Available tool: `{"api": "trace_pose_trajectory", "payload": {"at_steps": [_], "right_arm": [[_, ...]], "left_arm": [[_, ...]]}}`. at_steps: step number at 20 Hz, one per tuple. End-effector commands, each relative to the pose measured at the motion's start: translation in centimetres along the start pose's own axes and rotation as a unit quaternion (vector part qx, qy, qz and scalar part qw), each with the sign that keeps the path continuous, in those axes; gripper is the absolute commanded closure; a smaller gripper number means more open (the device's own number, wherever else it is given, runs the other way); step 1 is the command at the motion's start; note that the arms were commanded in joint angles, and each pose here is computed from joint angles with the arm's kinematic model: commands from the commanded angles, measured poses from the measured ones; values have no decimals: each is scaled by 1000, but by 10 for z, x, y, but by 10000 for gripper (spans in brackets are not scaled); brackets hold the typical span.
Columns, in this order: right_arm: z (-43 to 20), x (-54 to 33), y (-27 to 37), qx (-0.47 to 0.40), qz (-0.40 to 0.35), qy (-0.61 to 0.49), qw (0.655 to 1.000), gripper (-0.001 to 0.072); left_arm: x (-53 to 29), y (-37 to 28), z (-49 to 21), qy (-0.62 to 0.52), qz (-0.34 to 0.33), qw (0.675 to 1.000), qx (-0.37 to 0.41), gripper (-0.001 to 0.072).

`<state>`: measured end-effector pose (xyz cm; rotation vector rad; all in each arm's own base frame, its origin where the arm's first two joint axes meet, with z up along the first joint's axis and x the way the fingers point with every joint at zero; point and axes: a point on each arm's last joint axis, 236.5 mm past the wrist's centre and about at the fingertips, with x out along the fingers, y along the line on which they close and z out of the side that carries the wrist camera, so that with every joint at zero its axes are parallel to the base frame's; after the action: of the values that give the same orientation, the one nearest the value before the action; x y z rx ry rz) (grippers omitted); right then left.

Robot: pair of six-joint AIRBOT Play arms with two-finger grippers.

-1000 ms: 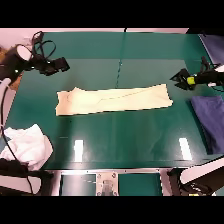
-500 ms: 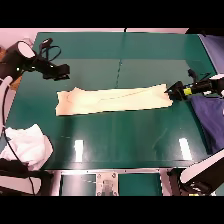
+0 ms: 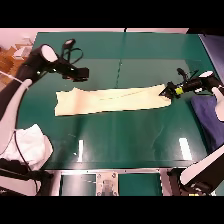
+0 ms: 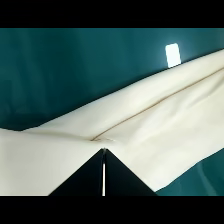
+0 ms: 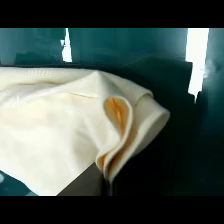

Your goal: Fold the shirts.

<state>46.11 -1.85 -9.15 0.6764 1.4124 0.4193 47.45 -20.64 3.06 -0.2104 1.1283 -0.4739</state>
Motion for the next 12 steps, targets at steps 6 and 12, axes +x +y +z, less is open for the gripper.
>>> {"api": "trace_pose_trajectory", "payload": {"at_steps": [6, 12], "right_arm": [[-31, -116, 93, -66, 18, -40, 997, 697], [-62, -158, 177, -127, 94, -61, 986, 696]], "left_arm": [[119, -107, -35, 13, -102, 994, -19, 684], [175, -191, -65, 17, -174, 984, -30, 684]]}}
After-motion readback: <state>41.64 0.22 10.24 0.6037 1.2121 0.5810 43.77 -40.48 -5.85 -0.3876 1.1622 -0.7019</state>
